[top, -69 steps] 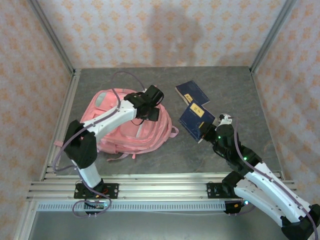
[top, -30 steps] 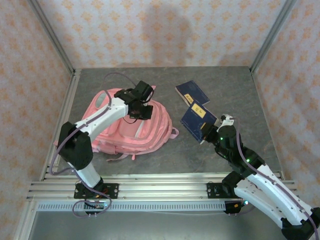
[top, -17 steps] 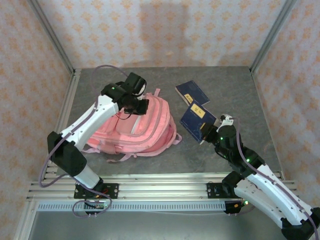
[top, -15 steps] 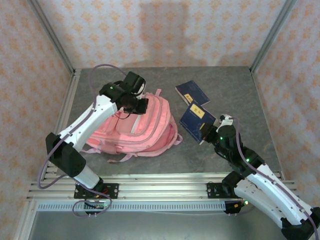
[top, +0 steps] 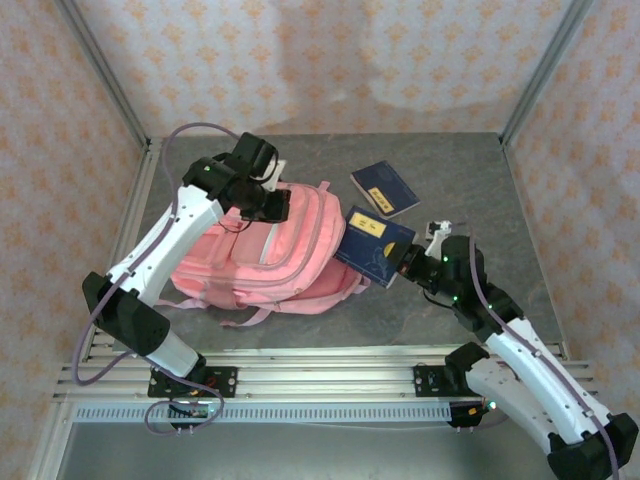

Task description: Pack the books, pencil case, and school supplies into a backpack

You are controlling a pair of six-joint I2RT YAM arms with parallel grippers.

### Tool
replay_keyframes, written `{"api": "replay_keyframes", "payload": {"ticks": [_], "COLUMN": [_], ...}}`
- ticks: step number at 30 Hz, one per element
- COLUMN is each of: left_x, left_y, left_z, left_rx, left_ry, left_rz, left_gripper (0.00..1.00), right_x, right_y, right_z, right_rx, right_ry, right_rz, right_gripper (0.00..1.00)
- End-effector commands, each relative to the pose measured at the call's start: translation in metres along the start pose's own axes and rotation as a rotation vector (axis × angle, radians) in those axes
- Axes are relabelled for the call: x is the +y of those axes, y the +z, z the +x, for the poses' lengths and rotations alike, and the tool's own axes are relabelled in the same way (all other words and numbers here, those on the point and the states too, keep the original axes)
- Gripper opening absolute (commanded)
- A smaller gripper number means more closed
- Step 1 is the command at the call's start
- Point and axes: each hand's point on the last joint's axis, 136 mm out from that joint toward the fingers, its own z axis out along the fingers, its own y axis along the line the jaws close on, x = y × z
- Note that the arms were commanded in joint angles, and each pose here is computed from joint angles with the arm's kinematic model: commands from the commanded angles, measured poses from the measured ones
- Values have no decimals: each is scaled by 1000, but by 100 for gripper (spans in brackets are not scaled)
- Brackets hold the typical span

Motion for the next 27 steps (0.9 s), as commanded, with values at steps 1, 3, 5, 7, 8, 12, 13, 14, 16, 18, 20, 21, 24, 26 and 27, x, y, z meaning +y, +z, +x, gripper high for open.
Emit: {"api": "replay_keyframes", "payload": {"ticks": [1, 3, 5, 7, 8, 12, 13, 14, 16, 18, 20, 21, 24, 26, 27], "left_x": [-30, -32, -35, -35, -36, -39, -40, -40, -41, -41, -43, -44, -48, -50, -51], "left_y": [-45, -45, -42, -41, -41, -50, -54, -58, -62, -65, -66, -66, -68, -69, -69], "left_z": [-19, -20, -19, -19, -19, -24, -25, -26, -29, -31, -32, -34, -36, -38, -38], "left_rx": [-136, -136, -132, -130, -130, -156, -163, -170, -184, -190, -195, -198, -199, -203, -203], "left_ry": [63, 59, 52, 45, 46, 44, 48, 49, 50, 46, 42, 40, 39, 38, 39], "left_rz": [134, 146, 167, 171, 176, 185, 186, 188, 190, 194, 203, 210, 226, 237, 244], "left_gripper": [0, 0, 0, 0, 0, 0, 0, 0, 0, 0, 0, 0, 0, 0, 0], "right_x": [48, 45, 43, 44, 45, 47, 47, 45, 41, 37, 33, 31, 30, 36, 40], "right_y": [-8, -3, 4, 11, 15, 28, 31, 35, 40, 45, 51, 55, 67, 74, 78], "right_z": [-3, -2, -3, -3, -3, -4, -3, -1, 0, 2, 8, 12, 20, 21, 21], "right_rx": [67, 88, 95, 111, 118, 144, 156, 165, 167, 169, 186, 195, 207, 204, 201], "right_ry": [58, 85, 119, 155, 167, 219, 234, 245, 255, 252, 228, 212, 176, 165, 163], "right_rz": [-219, -219, -243, -269, -278, -329, -342, -347, -348, -342, -318, -304, -287, -311, -331], "right_gripper": [0, 0, 0, 0, 0, 0, 0, 0, 0, 0, 0, 0, 0, 0, 0]}}
